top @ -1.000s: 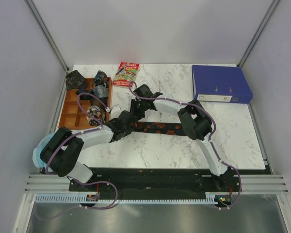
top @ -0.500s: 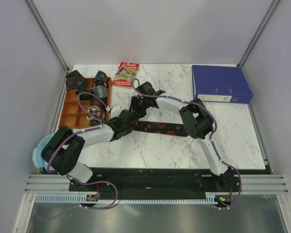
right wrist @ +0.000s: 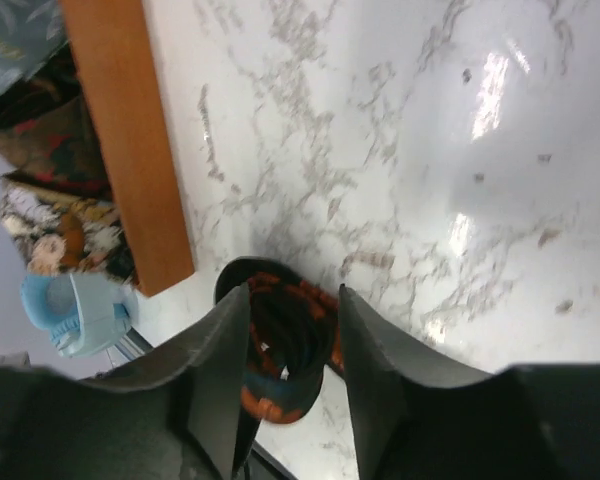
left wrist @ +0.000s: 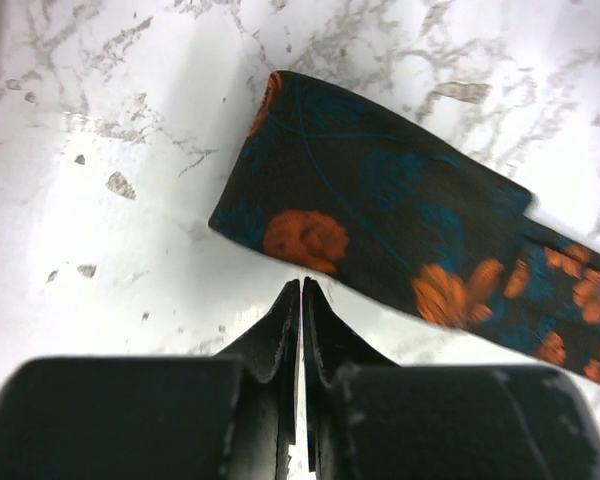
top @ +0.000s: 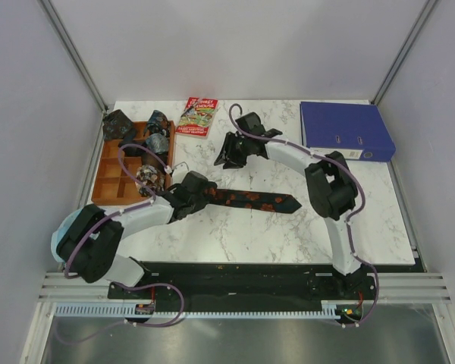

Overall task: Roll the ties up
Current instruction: Roll the tie at the center of the board.

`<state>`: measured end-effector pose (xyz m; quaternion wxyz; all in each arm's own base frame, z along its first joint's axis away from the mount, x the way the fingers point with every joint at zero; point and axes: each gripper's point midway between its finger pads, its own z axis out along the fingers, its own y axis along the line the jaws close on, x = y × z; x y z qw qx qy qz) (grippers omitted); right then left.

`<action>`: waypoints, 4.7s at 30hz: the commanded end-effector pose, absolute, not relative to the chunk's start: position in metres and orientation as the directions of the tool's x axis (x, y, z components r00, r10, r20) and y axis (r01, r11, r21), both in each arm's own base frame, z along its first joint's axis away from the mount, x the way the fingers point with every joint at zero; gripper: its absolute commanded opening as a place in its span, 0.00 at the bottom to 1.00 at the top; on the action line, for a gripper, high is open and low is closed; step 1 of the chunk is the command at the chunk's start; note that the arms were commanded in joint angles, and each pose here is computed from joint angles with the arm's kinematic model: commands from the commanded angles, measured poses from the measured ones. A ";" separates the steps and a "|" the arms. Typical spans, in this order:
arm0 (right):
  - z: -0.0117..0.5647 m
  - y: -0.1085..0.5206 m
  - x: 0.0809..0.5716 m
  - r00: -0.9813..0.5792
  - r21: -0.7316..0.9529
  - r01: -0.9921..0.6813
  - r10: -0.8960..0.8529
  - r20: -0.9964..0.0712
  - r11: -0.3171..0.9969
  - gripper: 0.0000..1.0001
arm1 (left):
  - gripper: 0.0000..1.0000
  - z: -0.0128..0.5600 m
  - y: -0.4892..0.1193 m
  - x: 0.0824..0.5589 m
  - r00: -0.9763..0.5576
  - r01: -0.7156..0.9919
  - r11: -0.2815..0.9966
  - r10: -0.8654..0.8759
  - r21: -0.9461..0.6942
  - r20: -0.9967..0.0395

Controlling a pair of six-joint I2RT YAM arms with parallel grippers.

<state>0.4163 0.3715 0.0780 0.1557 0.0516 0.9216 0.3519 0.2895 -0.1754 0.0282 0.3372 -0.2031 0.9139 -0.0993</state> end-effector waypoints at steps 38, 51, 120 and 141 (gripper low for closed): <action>0.047 0.368 0.330 -0.947 0.610 -0.025 0.177 -0.269 0.792 0.00 | 0.54 0.110 -0.155 0.284 -0.676 -0.066 0.932 -0.305 -0.357 -0.671; 0.042 0.356 0.324 -0.951 0.623 -0.020 0.177 -0.252 0.782 0.00 | 0.67 0.086 -0.171 0.327 -0.724 0.070 0.882 -0.276 -0.466 -0.632; 0.071 0.410 0.295 -0.956 0.723 -0.067 0.163 -0.243 0.688 0.00 | 0.02 0.135 -0.163 0.309 -0.673 -0.096 0.994 -0.110 -0.061 -0.731; 0.056 0.423 0.306 -0.967 0.757 -0.046 0.162 -0.198 0.651 0.00 | 0.02 0.093 -0.223 0.299 -0.753 -0.049 0.996 -0.085 -0.073 -0.652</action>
